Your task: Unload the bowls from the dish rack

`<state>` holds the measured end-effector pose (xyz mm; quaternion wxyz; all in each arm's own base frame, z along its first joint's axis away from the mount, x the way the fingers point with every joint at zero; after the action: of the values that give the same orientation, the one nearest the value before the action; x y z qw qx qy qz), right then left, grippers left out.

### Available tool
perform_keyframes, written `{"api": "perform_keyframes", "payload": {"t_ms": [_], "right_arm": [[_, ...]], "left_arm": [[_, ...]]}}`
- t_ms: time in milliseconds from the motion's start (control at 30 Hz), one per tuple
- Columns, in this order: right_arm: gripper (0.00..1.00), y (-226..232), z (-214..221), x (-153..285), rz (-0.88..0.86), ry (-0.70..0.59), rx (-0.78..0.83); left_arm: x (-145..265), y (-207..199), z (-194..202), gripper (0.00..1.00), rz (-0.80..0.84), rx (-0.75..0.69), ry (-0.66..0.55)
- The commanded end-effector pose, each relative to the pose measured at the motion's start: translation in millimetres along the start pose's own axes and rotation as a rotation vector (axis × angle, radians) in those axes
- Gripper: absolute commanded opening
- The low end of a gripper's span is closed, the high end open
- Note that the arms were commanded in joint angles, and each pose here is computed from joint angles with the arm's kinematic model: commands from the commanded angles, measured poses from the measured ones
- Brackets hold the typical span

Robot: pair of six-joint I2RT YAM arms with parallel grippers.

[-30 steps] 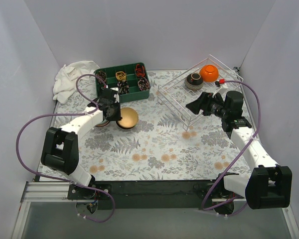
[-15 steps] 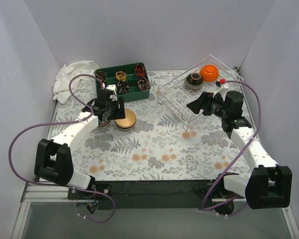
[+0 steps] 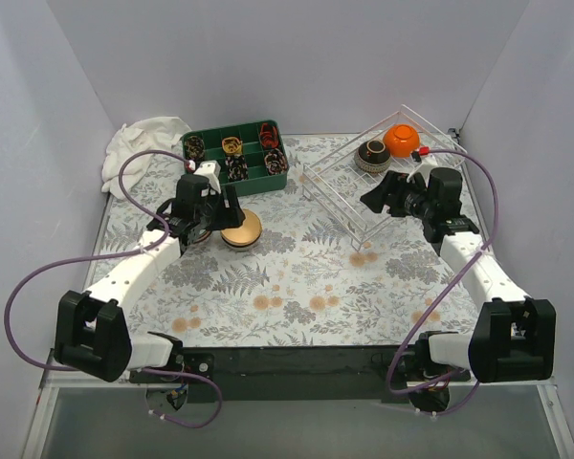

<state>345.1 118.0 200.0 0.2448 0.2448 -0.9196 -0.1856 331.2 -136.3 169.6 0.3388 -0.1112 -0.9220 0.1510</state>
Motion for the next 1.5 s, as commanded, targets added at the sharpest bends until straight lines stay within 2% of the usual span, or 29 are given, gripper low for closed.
{"api": "perform_keyframes", "payload": {"t_ms": [0, 333, 533, 833, 1000, 1267, 1467], "right_arm": [[0.82, 1.4, -25.4, -1.1, 0.007, -0.058, 0.037], [0.82, -8.0, -14.1, -8.6, 0.024, -0.023, 0.022], [0.82, -14.9, -20.9, -11.8, 0.053, -0.035, 0.027], [0.84, -35.3, -63.8, -24.1, 0.112, -0.130, -0.004], [0.84, -54.4, -82.2, -46.2, 0.139, -0.135, -0.028], [0.89, -100.1, -118.9, -82.8, 0.243, -0.192, -0.153], [0.90, -129.0, -116.6, -108.7, 0.297, -0.213, -0.233]], "left_arm": [[-11.0, 0.9, 9.4, 0.65, 0.025, 0.021, 0.038], [-34.1, 20.7, 34.0, 0.65, -0.034, 0.058, 0.161], [-29.7, 15.6, 27.8, 0.65, -0.009, 0.061, 0.139], [-3.2, 1.0, -3.5, 0.69, 0.055, 0.027, -0.005], [11.4, -0.5, -19.0, 0.73, 0.056, -0.004, -0.092], [30.1, 5.6, -37.8, 0.89, 0.006, -0.018, -0.207], [39.2, 16.6, -46.3, 0.98, -0.063, -0.015, -0.269]]}}
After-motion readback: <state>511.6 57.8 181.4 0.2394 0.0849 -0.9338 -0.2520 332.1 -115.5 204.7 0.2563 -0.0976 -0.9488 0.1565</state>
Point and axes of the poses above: each gripper's point midway between its finger pads, its own x axis back along the fingers, its own y axis along the line the jaws close on, z = x × y, the point moved 2 cm from there along x, back along the fingers, and after that the axes turned 3 degrees about x, right-handed, at the moved point
